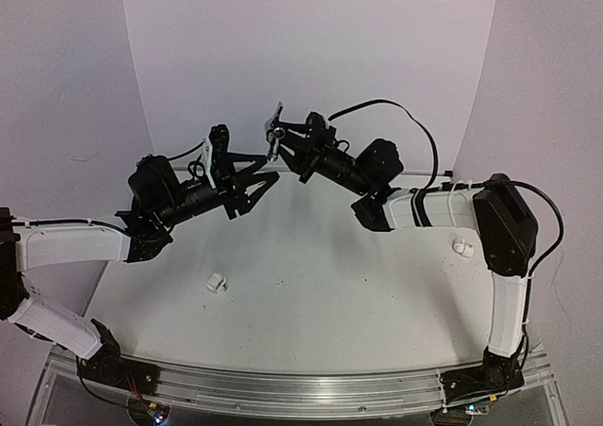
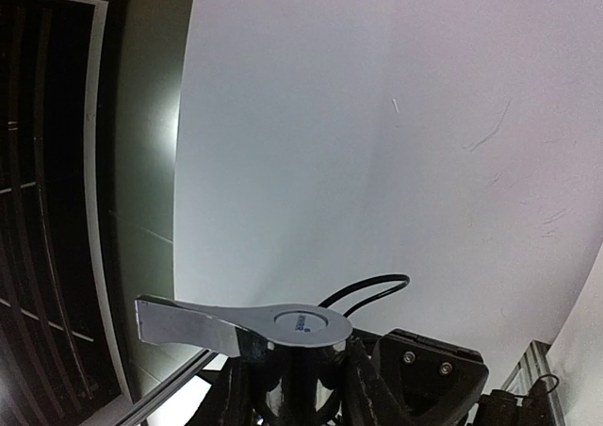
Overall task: Install the water faucets
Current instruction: Pass from the right arm to the left
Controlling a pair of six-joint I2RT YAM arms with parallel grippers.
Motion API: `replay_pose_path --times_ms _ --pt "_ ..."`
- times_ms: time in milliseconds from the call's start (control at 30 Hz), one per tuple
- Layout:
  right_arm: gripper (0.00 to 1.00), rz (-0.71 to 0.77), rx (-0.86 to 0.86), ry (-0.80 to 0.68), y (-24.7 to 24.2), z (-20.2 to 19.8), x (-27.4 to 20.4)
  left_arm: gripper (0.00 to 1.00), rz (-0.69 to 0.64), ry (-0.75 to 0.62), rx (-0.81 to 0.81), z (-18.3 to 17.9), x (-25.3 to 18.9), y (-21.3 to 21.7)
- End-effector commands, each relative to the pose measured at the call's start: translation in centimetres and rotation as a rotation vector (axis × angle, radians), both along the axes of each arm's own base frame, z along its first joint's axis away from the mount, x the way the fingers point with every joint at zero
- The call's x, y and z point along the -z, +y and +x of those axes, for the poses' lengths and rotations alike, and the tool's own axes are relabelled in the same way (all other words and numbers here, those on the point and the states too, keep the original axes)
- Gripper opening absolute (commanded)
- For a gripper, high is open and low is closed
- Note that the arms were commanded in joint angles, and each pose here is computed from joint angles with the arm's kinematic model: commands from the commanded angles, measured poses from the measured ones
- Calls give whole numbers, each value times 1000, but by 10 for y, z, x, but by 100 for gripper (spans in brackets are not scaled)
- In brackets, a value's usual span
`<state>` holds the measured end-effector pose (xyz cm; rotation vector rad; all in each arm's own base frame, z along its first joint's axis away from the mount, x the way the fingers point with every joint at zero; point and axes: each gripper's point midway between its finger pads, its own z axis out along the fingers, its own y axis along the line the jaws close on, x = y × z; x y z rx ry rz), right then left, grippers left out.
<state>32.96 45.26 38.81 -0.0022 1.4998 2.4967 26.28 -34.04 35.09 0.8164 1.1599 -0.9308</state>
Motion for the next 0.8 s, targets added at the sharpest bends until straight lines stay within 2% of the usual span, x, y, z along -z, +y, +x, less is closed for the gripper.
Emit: replay_pose_path --times_ms 0,100,200,467,700,767 --pt "0 305 -25 -307 -45 -59 -85 55 -65 -144 -123 8 -38 13" --pt "0 302 -27 -312 -45 -61 -85 60 -87 -133 -118 9 -43 13" --pt "0 300 -24 -310 -44 -62 -83 61 -87 -134 -78 4 -45 8" --pt "0 302 -35 -299 -37 -64 -80 40 -76 -150 -83 4 -44 8" --pt "0 301 -55 -294 -29 -68 -78 37 -67 -159 -109 9 -42 8" --pt "0 298 -61 -293 -27 -70 -77 31 -66 -163 -118 10 -42 8"
